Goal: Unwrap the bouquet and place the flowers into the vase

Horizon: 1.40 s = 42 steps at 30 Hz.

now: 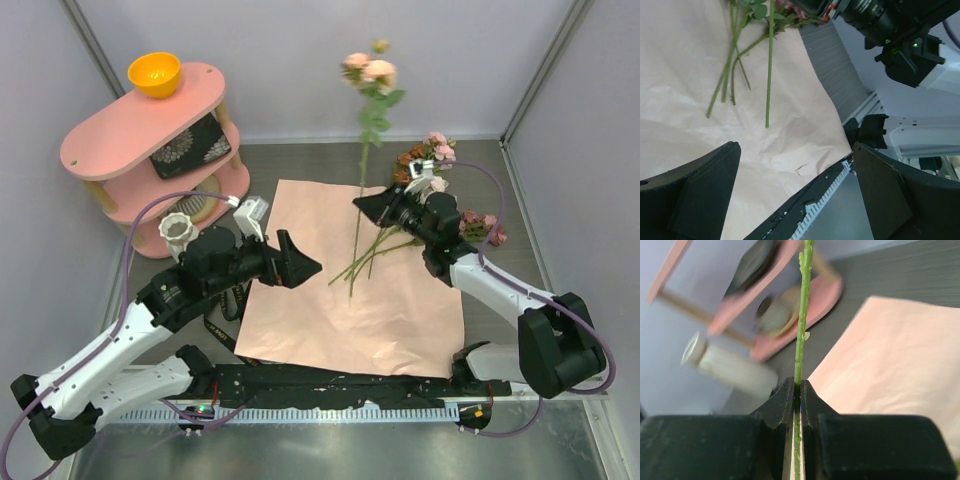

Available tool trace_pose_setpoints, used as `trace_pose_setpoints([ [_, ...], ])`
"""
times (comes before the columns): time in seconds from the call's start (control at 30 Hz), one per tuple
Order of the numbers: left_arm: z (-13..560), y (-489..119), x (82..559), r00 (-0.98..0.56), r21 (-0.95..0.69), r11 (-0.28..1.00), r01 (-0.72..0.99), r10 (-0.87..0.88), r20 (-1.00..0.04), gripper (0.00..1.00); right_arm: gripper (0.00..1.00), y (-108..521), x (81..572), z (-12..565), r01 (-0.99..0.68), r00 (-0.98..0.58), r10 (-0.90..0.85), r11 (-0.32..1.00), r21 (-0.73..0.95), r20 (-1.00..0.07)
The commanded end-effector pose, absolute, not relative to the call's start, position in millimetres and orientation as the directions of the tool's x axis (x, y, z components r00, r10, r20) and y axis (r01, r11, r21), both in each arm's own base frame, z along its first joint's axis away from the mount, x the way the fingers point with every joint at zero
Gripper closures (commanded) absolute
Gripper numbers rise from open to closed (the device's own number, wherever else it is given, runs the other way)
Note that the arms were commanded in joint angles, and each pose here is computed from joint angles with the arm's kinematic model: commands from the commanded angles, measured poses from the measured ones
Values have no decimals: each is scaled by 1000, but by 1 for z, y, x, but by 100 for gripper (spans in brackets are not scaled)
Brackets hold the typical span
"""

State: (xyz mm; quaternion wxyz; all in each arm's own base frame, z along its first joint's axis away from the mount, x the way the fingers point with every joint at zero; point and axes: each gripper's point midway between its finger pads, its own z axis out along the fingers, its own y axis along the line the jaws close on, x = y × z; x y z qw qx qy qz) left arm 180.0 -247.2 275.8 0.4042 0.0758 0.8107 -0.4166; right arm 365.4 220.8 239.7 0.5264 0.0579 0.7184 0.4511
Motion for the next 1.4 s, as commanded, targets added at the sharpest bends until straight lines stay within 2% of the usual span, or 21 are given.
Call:
trace_pose_setpoints([
  [0.0,322,-269,167,-669,-675,466,572,-212,-713,0,99,288,258,296,-900,-261,204,301,314,-944],
  [0.1,333,-267,179,-672,-704,449,550,-263,-692,0,99,301,223,296,-931,-226,148,259,258,-963],
  [0.27,353,-263,193,-648,-710,410,572,-304,-698,1,99,311,183,304,-952,-213,182,181,246,-960],
  [0.33,357,-260,197,-641,-711,414,568,-320,-698,10,99,317,175,298,-954,-228,149,164,251,-962],
  [0.37,360,-259,196,-639,-715,405,570,-330,-695,19,99,319,173,298,-954,-231,138,161,252,-963],
  [0.5,382,-258,193,-595,-701,355,619,-371,-713,33,99,327,160,284,-956,-240,84,153,250,-967],
  [0.57,387,-257,192,-575,-684,353,638,-373,-728,47,99,330,155,280,-959,-233,76,147,242,-969],
  [0.6,389,-256,192,-569,-679,354,643,-372,-733,64,99,329,158,279,-956,-234,73,164,243,-970],
  [0.63,390,-254,192,-563,-674,363,643,-373,-738,75,99,329,160,277,-954,-235,68,175,243,-970],
  [0.67,391,-252,193,-541,-650,385,655,-363,-759,96,99,328,162,280,-953,-227,69,190,236,-972],
  [0.7,391,-247,192,-536,-639,420,644,-348,-769,100,92,326,170,277,-940,-236,67,239,245,-970],
  [0.77,393,-234,201,-477,-580,512,633,-332,-814,100,66,321,182,278,-914,-243,82,316,256,-967],
  [0.8,379,-224,203,-457,-513,591,622,-259,-851,100,43,314,192,275,-881,-252,91,390,268,-963],
  [0.83,397,-203,214,-370,-452,682,575,-275,-887,100,33,300,216,272,-804,-245,122,529,272,-962],
  [0.87,401,-188,218,-329,-404,740,538,-257,-909,100,25,289,227,263,-741,-262,125,609,283,-957],
  [0.9,399,-169,220,-291,-312,810,496,-183,-939,100,13,276,237,262,-683,-250,142,675,278,-958],
  [0.93,423,-150,221,-219,-268,851,452,-186,-958,100,9,257,253,259,-586,-230,161,764,268,-960],
  [1.0,441,-104,228,-124,-164,947,278,-134,-983,100,5,242,258,254,-528,-227,156,810,256,-961],
  [1.1,485,-64,223,6,-108,984,139,-109,-994,100,5,238,258,249,-524,-235,157,811,261,-959],
  [1.17,513,-46,216,71,-128,988,82,-134,-988,100,5,242,256,246,-539,-241,152,800,263,-959],
  [1.37,546,-21,211,91,-64,998,-22,-62,-994,100,5,245,260,241,-526,-260,158,804,277,-952],
])
